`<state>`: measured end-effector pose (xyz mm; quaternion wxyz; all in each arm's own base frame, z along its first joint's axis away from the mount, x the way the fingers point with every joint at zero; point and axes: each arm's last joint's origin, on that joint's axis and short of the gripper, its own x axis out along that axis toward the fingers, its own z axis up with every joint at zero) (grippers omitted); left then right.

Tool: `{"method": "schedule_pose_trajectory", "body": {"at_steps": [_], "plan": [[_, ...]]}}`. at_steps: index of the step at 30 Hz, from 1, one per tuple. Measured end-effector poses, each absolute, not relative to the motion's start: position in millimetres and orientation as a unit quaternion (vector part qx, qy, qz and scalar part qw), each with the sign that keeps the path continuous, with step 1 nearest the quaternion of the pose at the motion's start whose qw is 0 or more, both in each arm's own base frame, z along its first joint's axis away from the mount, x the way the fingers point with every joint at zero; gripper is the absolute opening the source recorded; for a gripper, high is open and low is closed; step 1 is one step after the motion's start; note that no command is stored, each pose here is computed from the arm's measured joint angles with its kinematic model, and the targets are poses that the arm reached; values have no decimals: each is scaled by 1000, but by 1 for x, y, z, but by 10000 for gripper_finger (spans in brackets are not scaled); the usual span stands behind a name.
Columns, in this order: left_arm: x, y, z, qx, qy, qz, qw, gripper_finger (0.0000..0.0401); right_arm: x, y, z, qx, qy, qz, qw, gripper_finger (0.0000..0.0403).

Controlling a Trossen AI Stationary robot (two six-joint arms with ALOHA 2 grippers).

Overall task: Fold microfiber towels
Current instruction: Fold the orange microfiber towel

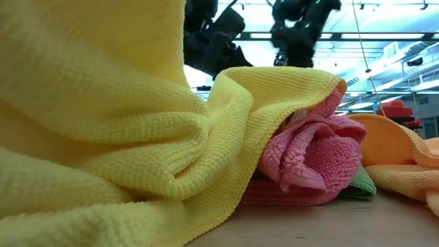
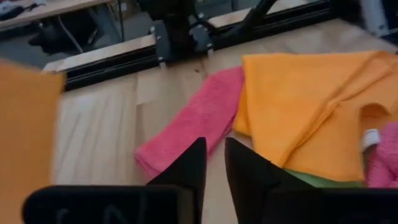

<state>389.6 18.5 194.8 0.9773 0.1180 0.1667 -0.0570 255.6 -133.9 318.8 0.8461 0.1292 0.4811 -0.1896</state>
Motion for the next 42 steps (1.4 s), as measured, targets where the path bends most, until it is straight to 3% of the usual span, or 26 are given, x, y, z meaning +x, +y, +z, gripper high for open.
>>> {"method": "schedule_pose_trajectory", "body": {"at_steps": [7,15,21,25,29,36,42], "plan": [[386,19,189,117,175,-57,976,28,302,-153,306,157,393,-94,901,10],[384,19,184,114,203,-61,971,16,300,-154,317,170,358,-55,917,10],[383,19,181,97,219,-60,969,24,280,-152,254,259,390,-33,883,10],[381,19,177,79,239,-58,966,29,252,-145,209,328,428,-52,840,10],[380,18,176,71,246,-57,965,25,226,-136,188,365,437,-88,818,14],[382,19,180,74,224,-54,970,17,194,-134,183,348,449,-186,802,19],[380,19,176,89,246,-61,963,28,196,-138,183,303,442,-212,817,60]]}}
